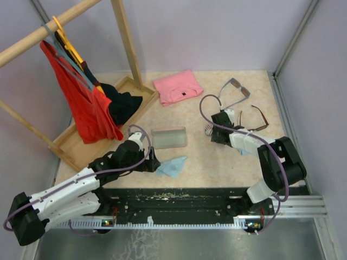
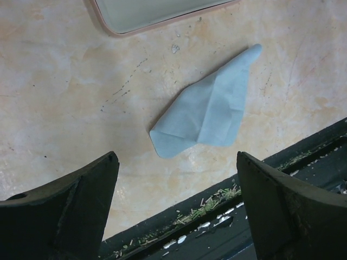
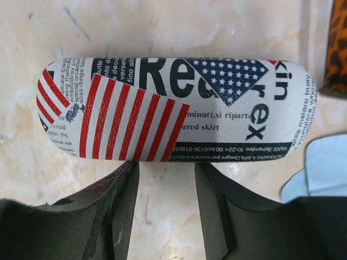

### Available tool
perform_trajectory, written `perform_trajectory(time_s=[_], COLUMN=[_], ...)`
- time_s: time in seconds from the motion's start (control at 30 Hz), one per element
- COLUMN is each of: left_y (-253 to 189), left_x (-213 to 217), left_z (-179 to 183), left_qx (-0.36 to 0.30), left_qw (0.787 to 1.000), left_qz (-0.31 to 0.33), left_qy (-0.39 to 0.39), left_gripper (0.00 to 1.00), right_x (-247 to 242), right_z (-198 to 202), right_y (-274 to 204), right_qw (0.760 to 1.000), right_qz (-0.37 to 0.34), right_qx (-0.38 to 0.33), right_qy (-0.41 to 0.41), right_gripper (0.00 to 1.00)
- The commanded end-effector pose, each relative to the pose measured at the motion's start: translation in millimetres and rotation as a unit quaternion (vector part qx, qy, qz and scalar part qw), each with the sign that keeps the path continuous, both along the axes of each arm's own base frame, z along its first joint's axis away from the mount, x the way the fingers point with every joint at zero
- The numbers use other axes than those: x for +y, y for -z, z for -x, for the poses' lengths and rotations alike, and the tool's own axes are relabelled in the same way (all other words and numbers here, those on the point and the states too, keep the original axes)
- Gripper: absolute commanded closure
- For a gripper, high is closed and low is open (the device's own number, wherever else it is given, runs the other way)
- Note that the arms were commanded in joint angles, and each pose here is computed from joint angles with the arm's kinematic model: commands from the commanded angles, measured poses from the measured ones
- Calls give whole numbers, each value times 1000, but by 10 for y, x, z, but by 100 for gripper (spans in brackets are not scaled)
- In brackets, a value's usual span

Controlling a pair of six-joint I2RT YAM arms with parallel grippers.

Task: Organize the sunglasses
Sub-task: Move the sunglasses case at the center of the board, then fold the glasses cleaning cloth at the center of the board.

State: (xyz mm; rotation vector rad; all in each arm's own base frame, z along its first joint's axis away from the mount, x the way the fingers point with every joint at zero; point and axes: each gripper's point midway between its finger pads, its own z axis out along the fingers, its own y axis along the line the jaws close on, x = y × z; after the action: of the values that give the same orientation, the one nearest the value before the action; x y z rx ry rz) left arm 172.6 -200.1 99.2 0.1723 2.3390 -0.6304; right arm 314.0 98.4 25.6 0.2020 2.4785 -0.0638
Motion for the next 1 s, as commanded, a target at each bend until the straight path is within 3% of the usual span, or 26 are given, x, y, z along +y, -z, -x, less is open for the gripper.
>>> perform_trajectory(time_s=[0.0,0.3,0.57,0.97], left_y=[9,127,342,548], left_x=[-79,-379,-693,-912], left_z=[-49,45,169,137], left_qx=[-13,-17,-43,-49], left_qw=[1000,997,984,962], left_qz=[-12,-48,-154,-254], left_qy=[17,50,78,90], left_gripper=[6,26,33,49], right_x=[97,613,629,586], right_z=[-401,243,692,779], right_y=[-334,-525,-377,-338], right_qw=[997,967,962,962], right_qz=[-22,-213,-241,-239], right_qx=[-69,-88,-68,-66], right_qy=[-28,-108,-110,-110], right_gripper=[54,55,56,56])
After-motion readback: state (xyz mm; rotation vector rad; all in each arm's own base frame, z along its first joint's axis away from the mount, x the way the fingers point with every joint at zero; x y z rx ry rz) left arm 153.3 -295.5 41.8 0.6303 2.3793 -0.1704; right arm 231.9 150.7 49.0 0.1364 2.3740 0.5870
